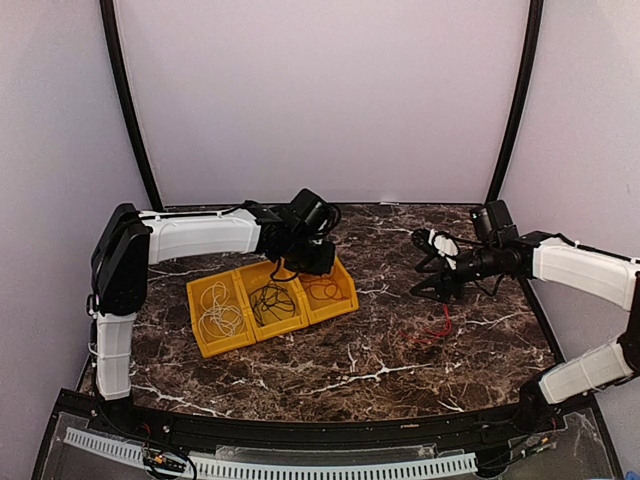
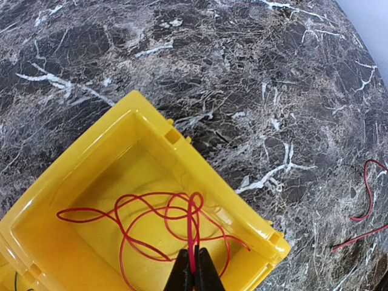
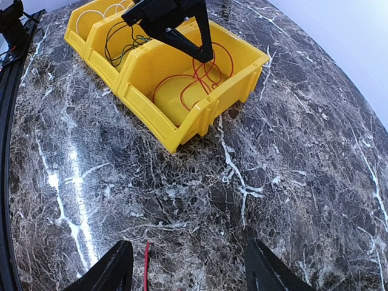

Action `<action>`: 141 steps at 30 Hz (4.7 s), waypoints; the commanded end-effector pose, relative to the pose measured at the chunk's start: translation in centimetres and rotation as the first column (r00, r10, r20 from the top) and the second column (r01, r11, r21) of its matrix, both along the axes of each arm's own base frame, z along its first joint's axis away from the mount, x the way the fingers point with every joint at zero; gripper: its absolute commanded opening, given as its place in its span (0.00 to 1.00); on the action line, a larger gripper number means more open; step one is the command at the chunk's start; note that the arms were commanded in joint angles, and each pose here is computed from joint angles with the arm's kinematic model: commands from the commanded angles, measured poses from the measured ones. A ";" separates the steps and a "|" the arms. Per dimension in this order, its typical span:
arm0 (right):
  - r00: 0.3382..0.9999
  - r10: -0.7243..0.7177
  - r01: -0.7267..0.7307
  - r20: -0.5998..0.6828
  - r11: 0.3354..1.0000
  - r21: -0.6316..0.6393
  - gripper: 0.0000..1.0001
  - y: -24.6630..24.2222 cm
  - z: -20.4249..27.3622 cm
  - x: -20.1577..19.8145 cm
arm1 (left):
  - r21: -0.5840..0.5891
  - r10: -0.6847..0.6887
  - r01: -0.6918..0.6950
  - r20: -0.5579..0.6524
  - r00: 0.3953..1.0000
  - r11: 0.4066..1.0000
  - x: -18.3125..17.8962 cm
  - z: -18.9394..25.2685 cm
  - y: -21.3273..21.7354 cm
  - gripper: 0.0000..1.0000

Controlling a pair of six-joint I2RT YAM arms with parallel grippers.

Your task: Untangle the cables

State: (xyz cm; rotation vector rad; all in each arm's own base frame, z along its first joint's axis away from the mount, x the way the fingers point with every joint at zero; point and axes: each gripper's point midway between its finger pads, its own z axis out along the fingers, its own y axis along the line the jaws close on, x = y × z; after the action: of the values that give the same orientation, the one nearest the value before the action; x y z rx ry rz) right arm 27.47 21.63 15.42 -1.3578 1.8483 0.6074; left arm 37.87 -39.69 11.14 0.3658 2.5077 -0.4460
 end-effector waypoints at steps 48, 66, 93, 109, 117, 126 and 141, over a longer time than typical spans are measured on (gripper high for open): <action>0.885 -0.457 0.449 0.085 0.794 -0.410 0.72 -12.7 -2.3 -0.4 | -0.339 -0.385 0.550 0.445 0.809 0.763 -13.3 10.5 -14.3 0.59; 0.776 -0.606 0.628 0.172 0.768 -0.127 0.73 -14.0 0.5 2.5 | -0.490 -0.474 0.527 0.240 0.847 0.694 -15.5 -0.2 -26.1 0.61; 0.799 -0.583 0.601 0.146 0.784 -0.158 0.73 -13.7 -0.8 2.3 | -0.346 -0.477 0.578 0.337 0.812 0.739 -15.7 8.1 -20.4 0.00; 0.812 -0.567 0.583 0.138 0.797 -0.157 0.72 -13.4 -0.9 2.1 | -0.137 -0.306 0.354 0.281 0.910 0.925 -11.7 10.6 -9.5 0.00; 0.817 -0.561 0.576 0.133 0.802 -0.160 0.72 -13.3 -1.1 2.0 | -0.024 -0.226 0.234 0.173 0.959 0.972 -7.8 9.0 -3.1 0.00; 0.824 -0.552 0.566 0.127 0.809 -0.160 0.72 -13.1 -1.2 1.9 | 0.039 -0.232 0.229 0.120 0.965 0.973 -5.2 6.7 -1.6 0.00; 0.827 -0.549 0.563 0.123 0.810 -0.166 0.72 -13.1 -1.4 1.9 | 0.110 -0.275 0.267 0.067 0.959 0.957 -1.6 3.0 -2.3 0.00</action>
State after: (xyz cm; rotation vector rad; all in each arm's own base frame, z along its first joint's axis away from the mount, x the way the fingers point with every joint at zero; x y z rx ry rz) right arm 29.12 8.27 13.91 -0.8492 2.1801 0.0591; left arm 35.89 -42.08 13.40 0.7114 2.4272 -0.4094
